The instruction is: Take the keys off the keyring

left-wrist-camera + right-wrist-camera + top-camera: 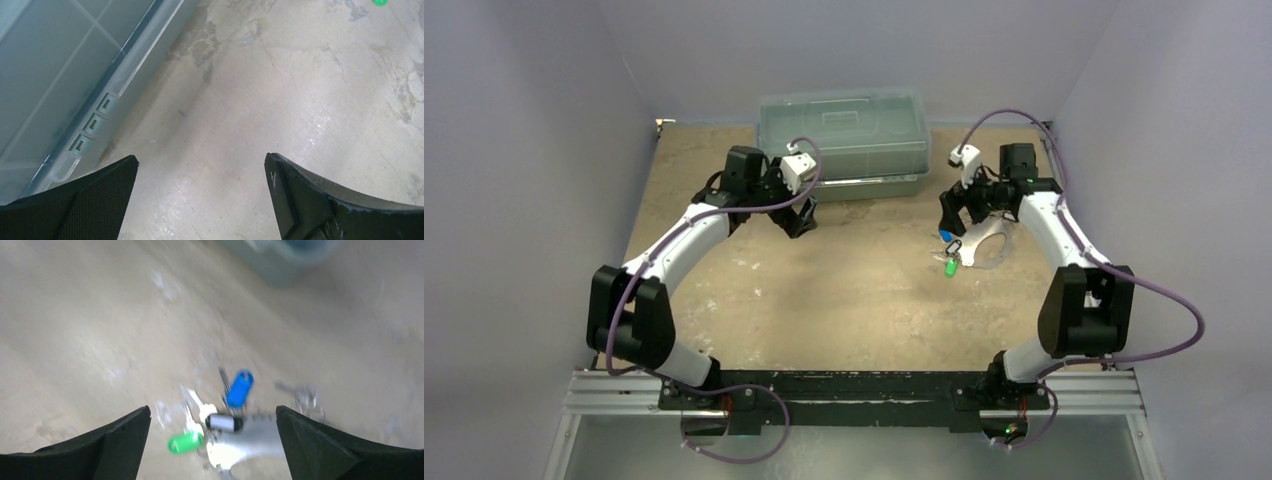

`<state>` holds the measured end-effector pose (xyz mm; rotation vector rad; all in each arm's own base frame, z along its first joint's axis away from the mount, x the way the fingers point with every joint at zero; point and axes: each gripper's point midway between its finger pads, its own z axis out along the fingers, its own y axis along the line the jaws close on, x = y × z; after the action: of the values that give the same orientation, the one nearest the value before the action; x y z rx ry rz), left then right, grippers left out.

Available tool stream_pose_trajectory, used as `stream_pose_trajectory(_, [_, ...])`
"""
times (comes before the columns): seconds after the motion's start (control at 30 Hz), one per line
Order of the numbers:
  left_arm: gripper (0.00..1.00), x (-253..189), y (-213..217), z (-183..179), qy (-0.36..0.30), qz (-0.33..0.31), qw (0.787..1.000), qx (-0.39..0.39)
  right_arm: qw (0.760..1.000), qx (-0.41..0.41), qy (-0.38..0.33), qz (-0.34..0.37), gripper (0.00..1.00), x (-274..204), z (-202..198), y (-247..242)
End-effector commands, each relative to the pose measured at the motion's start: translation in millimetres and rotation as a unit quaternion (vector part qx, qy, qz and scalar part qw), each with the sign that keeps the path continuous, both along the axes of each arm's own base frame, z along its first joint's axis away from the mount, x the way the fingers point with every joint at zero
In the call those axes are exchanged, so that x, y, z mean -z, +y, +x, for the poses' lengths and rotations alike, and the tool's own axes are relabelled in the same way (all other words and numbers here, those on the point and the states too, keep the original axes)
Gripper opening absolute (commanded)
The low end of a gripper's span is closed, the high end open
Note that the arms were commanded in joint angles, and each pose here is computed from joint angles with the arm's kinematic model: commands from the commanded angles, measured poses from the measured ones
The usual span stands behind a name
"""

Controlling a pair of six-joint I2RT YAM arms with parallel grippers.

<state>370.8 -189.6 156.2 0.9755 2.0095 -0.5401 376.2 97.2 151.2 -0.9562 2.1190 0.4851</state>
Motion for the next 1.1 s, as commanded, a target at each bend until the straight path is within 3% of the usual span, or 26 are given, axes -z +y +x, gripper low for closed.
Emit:
stream_pose_trajectory(0.0, [0.99,-5,-1,-22,0.003,0.000,1.000,0.025,0.986,0.113,0.090,-0.083,0.99,44,-16,-74])
stream_pose_trajectory(0.1, [0.99,-11,-1,-25,-0.004,-0.005,1.000,0.023,0.971,0.183,0.141,-0.057,0.99,53,-15,-101])
stream_pose_trajectory(0.2, [0.99,-18,-2,-26,-0.011,-0.016,1.000,0.019,0.953,0.263,0.147,-0.041,0.99,58,-10,-117])
stream_pose_trajectory(0.57, [0.99,-22,-3,-27,-0.018,-0.024,0.999,0.017,0.862,0.471,0.179,0.062,0.99,72,17,-117])
stream_pose_trajectory(0.8, [0.99,-42,-7,-28,-0.024,-0.043,0.999,0.015,0.832,0.525,0.177,0.022,0.99,83,34,-108])
stream_pose_trajectory(1.07, [0.99,-53,-6,-28,-0.033,-0.043,0.998,0.012,0.783,0.575,0.232,-0.043,0.99,121,9,-115])
